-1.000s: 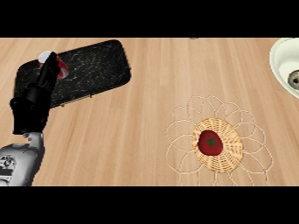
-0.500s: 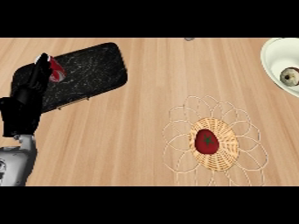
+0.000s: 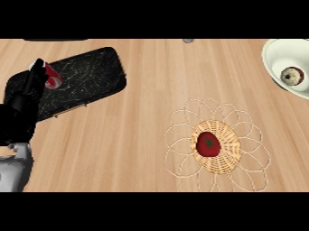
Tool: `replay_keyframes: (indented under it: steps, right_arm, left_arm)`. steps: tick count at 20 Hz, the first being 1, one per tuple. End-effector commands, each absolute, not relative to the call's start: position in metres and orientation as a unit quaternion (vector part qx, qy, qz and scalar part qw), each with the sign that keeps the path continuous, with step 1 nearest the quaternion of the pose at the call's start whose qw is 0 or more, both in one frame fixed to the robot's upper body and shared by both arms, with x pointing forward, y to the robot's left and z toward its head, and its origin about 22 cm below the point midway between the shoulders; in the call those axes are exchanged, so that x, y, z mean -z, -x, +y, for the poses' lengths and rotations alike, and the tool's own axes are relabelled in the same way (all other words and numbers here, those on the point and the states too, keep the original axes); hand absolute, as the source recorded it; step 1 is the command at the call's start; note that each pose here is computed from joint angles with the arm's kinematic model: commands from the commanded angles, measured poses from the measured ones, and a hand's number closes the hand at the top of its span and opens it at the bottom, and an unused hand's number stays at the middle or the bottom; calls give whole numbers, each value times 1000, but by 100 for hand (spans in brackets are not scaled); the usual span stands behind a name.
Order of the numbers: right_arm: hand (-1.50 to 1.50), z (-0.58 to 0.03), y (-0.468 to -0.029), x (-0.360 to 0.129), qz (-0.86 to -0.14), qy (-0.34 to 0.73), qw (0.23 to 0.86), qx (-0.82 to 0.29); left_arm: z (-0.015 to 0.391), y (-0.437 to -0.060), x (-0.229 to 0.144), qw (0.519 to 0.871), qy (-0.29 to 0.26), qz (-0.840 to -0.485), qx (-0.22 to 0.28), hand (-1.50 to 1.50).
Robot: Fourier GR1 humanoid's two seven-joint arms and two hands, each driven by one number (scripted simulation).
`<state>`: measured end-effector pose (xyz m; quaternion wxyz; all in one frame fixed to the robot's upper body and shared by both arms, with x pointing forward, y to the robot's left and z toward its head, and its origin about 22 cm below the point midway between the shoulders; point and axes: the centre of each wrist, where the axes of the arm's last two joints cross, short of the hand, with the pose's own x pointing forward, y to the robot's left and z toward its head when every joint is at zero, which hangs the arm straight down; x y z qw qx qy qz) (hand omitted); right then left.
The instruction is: Pick the cupcake from the placemat and place it in the bowl
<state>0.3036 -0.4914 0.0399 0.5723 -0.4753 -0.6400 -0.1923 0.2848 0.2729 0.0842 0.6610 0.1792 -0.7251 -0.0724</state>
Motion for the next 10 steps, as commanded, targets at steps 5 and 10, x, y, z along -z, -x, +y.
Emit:
replay_keyframes:
  steps: [5, 10]
  right_arm:
    - [-150, -454, -262, -18, -672, 442, 568, 176]
    - [-150, -445, -234, -31, -675, 440, 564, 182]
  left_arm:
    - [264, -293, -77, 661, -183, -724, 70, 0]
    - [256, -283, -75, 666, -173, -722, 74, 0]
